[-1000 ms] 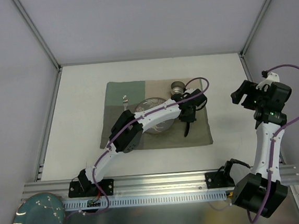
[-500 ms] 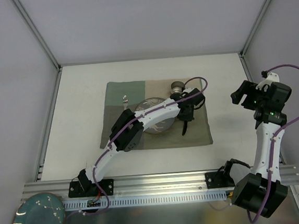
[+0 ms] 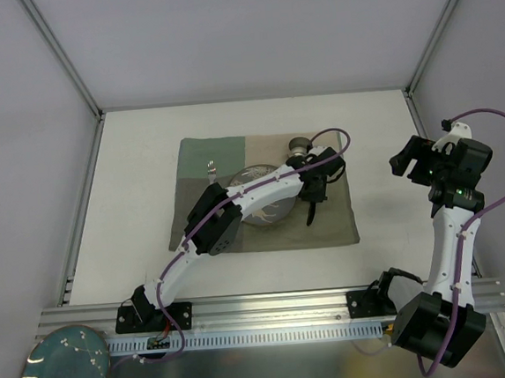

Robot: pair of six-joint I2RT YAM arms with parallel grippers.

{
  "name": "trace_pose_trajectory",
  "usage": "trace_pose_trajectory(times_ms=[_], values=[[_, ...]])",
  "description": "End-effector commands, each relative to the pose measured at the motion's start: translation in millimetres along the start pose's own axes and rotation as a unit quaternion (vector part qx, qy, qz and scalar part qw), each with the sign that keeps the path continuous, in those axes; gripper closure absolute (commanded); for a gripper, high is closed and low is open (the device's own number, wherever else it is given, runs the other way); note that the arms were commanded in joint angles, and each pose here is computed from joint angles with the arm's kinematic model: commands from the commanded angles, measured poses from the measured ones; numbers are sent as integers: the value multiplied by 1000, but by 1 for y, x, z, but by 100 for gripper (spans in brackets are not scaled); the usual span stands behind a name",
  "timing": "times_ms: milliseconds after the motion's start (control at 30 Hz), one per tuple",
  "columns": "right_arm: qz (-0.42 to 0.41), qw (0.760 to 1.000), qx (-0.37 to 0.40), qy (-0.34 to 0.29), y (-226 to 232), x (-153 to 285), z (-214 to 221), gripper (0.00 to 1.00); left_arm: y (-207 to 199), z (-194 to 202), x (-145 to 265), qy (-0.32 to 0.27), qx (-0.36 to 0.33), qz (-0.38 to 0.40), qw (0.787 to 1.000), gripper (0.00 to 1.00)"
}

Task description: Set the dinner table for one person

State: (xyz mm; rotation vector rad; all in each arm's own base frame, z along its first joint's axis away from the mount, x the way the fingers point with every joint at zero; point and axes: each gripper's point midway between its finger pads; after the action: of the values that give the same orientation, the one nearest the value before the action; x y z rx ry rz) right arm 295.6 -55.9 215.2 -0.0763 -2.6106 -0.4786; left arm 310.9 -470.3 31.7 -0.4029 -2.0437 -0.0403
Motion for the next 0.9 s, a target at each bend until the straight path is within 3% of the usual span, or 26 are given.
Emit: trace_pose_trajectory(times_ms=[0,867], values=[[-14,1000,20,-11,8,4,-5,17,8,-16,5,-21,-1,-7,1000,100],[-25,999,26,-10,9,2,1,17,27,-17,5,-37,-40,-44,998,100]])
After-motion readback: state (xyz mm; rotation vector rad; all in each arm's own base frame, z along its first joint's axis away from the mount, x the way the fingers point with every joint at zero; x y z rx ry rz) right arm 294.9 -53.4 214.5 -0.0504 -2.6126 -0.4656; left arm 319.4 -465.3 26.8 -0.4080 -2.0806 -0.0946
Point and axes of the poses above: each gripper's point midway between its finger pads, its own x axis back along the fingers, its own y axis along the line the jaws close on, z = x × y, and after that the axes turned 2 degrees about -x, right-handed
